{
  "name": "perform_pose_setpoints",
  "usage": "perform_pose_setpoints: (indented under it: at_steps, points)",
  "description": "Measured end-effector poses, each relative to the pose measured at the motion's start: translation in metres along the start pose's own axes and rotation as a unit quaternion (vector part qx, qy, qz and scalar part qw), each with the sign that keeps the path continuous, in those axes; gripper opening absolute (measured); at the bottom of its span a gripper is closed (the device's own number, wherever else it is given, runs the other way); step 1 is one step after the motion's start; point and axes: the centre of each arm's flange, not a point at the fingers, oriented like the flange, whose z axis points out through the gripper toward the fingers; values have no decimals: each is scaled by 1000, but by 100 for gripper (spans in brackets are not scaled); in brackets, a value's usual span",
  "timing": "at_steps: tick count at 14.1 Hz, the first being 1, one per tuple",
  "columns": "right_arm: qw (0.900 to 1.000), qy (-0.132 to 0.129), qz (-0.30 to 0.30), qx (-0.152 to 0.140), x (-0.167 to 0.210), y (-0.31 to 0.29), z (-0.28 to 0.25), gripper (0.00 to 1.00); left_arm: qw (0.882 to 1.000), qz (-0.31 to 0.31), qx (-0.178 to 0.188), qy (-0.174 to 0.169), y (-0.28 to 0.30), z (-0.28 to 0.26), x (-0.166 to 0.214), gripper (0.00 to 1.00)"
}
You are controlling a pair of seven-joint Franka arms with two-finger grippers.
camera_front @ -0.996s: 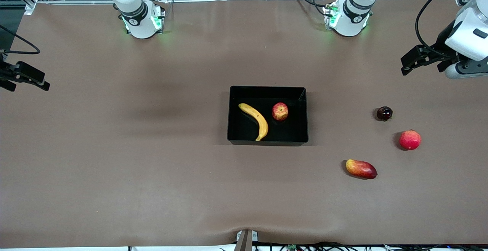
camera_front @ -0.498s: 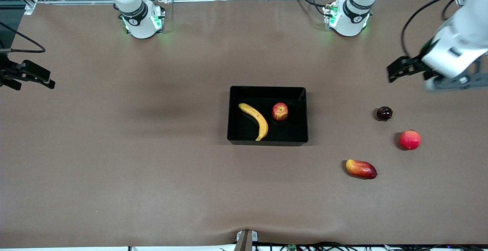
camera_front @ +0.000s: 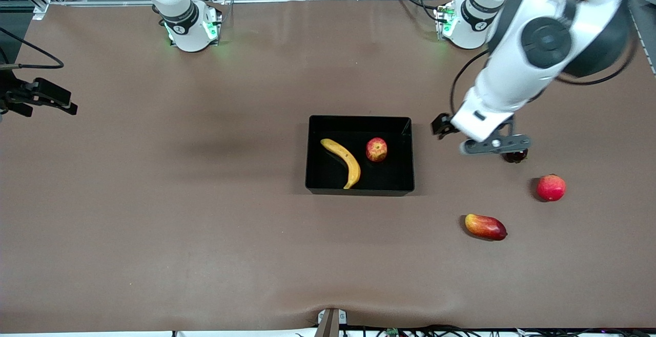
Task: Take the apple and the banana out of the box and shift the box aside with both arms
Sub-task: 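Reach the left gripper over the small apple inside the black box, then lower the left gripper and grasp the small red-yellow apple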
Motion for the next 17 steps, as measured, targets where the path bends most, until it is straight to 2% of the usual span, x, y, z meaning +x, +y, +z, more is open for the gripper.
perform_pose_setpoints:
  at_steps: [2,6,10,13,17]
  points:
    - [1000,0,0,0,0,0,0,100,999,-36,-11,10,15,41,-10,100]
    - [1000,2,1,0,-2,1,-5,100,995,-99,-11,-10,66,110,-38,100]
    - [1000,1,5,0,-4,5,-9,100,984,-174,-15,-21,108,159,-60,100]
    - [1000,1,12,0,-4,12,-9,100,977,-209,-9,-34,114,196,-64,100]
    - [1000,-8,12,0,-8,12,-11,100,974,-219,7,-56,114,245,-69,100]
